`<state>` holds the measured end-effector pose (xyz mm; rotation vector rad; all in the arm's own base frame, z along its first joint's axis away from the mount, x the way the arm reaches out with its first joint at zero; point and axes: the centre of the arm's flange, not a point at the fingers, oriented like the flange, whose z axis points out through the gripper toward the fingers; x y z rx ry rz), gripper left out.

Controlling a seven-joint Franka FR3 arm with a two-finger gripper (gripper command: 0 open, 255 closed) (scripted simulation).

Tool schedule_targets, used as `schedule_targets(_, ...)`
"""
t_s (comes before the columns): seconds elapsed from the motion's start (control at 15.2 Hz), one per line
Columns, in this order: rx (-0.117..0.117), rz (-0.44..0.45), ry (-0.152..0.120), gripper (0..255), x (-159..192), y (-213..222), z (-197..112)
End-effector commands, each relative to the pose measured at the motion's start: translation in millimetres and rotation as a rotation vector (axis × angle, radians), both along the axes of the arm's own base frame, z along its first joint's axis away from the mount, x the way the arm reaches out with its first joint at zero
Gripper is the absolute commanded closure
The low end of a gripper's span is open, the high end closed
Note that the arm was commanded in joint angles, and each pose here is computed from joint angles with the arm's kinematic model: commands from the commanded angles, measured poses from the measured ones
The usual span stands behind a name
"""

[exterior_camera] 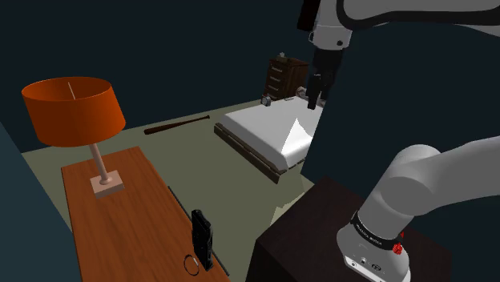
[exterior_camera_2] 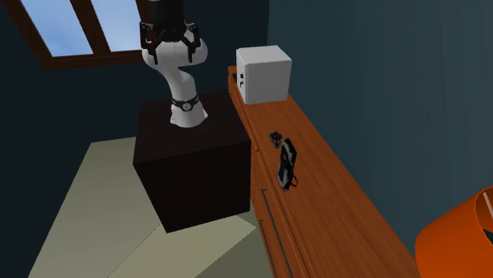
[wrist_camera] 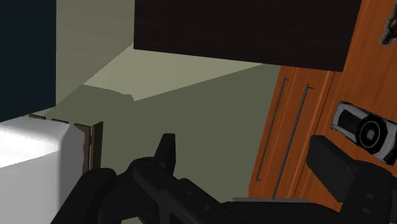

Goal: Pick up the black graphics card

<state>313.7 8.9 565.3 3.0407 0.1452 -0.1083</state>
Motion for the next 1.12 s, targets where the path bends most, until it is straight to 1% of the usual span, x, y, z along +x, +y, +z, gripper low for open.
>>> schedule_targets(0.0, 0.000, 0.000, 0.000, 0, 0, 0, 0)
schedule_targets(1.06, 0.042, -0.026, 0.042, 0, 59, 139, -143)
